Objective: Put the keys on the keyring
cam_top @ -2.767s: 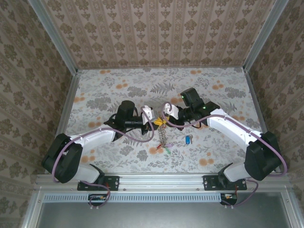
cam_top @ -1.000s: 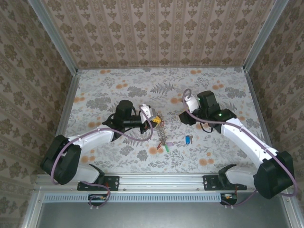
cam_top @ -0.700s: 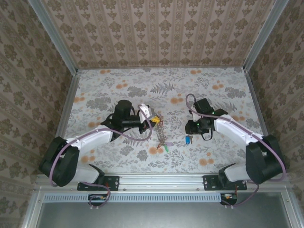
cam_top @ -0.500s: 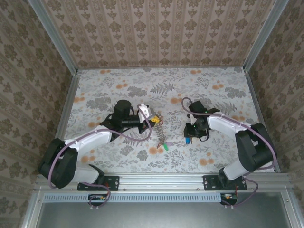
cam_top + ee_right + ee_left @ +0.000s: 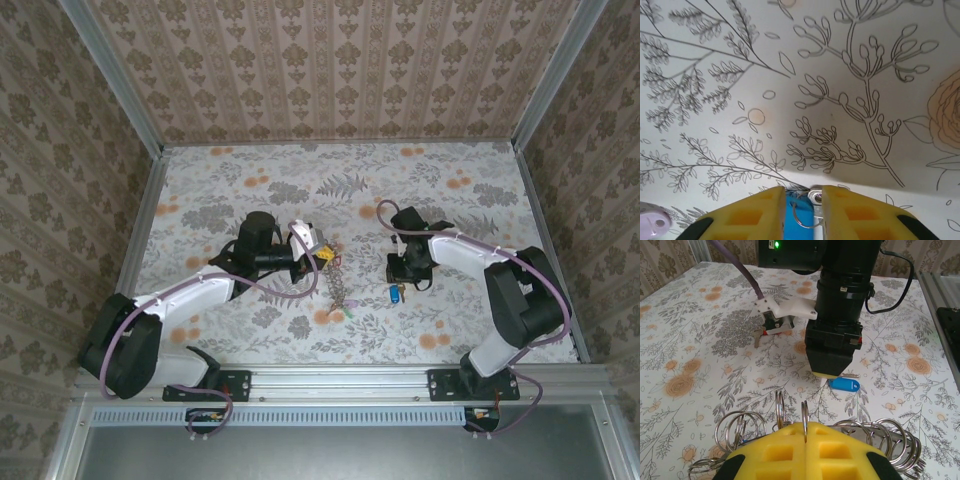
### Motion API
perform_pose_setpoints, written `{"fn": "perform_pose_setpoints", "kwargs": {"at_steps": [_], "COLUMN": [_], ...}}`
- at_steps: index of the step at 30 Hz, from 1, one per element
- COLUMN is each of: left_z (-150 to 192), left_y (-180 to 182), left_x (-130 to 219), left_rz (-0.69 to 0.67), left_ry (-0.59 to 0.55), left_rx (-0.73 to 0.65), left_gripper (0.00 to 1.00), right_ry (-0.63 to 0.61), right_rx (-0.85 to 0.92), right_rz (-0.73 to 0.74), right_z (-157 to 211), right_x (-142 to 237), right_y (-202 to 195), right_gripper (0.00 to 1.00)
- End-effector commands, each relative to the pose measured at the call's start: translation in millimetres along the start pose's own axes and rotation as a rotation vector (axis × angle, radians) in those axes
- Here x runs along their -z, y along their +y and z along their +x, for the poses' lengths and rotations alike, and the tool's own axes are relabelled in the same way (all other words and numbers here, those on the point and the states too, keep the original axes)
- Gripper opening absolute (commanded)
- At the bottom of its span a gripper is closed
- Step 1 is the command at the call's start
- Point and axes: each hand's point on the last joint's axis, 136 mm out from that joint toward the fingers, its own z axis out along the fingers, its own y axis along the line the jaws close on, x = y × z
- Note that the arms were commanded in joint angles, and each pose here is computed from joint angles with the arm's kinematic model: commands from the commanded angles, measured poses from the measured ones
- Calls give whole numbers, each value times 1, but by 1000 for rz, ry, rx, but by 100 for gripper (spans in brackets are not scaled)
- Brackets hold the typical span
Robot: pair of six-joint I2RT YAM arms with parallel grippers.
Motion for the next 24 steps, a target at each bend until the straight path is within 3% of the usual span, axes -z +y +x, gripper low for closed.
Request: {"fn": "perform_pose_setpoints", "kwargs": {"at_steps": [1,11,24], "left_z": [-14,-13,-13], "left_y": [5,5,4], "left_x": [5,6,8], "left_rz": [-14,-14,-14], "left_ry": [-37,-33,-33], "left_rx": [-52,-53,-51], "left_gripper": [0,0,0], "right_ry": [-44,3,27], "right_rx": [-18,-127,-177], "right_rz": [71,6,-65], "right_z": [-3,19,17], "right_x": [13,3,-8], "right_y": [-10,-6,8], "right_gripper": [30,35,35]}}
